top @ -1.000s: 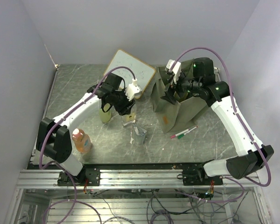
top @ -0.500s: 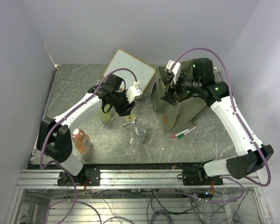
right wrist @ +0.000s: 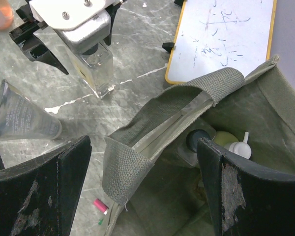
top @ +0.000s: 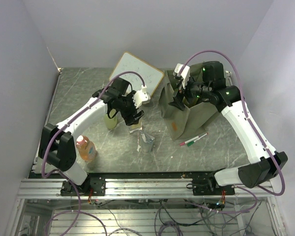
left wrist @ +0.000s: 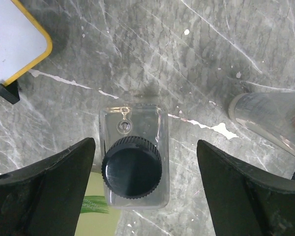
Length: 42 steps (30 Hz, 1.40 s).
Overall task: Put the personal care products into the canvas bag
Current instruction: Place the care product at the center of the board, then pick up the care product from the center of the board.
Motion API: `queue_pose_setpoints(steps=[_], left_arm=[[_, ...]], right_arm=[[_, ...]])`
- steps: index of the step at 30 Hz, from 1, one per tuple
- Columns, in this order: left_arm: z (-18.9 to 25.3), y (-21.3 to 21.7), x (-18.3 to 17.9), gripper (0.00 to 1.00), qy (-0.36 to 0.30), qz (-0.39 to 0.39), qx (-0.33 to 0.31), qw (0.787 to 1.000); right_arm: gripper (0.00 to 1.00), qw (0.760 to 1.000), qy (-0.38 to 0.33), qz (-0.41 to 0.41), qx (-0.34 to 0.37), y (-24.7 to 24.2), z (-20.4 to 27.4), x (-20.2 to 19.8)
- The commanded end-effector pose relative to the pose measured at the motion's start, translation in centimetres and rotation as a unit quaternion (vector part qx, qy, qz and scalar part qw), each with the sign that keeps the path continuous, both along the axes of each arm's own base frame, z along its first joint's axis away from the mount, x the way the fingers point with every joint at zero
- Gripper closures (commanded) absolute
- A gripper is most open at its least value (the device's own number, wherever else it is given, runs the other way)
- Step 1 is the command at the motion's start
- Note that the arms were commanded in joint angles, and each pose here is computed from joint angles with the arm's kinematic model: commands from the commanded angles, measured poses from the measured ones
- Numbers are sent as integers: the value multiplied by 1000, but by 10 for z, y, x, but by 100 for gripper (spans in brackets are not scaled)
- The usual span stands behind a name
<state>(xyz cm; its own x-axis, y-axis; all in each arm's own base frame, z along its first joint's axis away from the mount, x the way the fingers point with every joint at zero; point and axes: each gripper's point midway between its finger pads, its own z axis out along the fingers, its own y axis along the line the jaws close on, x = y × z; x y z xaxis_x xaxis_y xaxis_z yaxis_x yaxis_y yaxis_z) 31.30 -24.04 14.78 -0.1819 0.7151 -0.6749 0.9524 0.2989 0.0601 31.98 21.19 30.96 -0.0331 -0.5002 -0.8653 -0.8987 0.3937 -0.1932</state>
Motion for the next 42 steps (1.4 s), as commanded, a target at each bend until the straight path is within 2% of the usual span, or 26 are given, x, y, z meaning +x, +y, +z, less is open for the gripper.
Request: queue_pose_setpoints(steps=[1, 8, 14, 18, 20, 24, 27, 33, 42], left_arm=[[37, -9, 2, 5, -26, -14, -28, 999], [98, 1, 8, 2, -79, 18, -79, 994], [159, 52, 38, 0, -139, 149, -137, 969], [192, 102, 59, 2, -195, 282, -151, 927], [201, 136, 71, 4, -212, 381, -145, 888], [217, 183, 77, 4, -230, 472, -134, 840], [227, 198, 72, 4, -246, 491, -138, 824], [223, 209, 56, 4, -259, 495, -126, 820], [227, 227, 40, 4, -303, 498, -96, 807]], right_arm=[[12, 1000, -18, 8, 6, 2, 12, 2], [12, 998, -30, 37, 28, 15, 35, 1], [12, 995, -28, 85, 49, 43, 51, -3], [12, 992, -16, 118, 35, 68, 41, -1], [12, 990, -15, 141, 22, 89, 33, -5], [12, 984, -2, 177, -15, 118, 2, -7], [12, 979, 6, 198, -40, 133, -25, -5], [11, 968, 28, 231, -93, 150, -71, -6], [12, 956, 62, 252, -136, 166, -126, -5]])
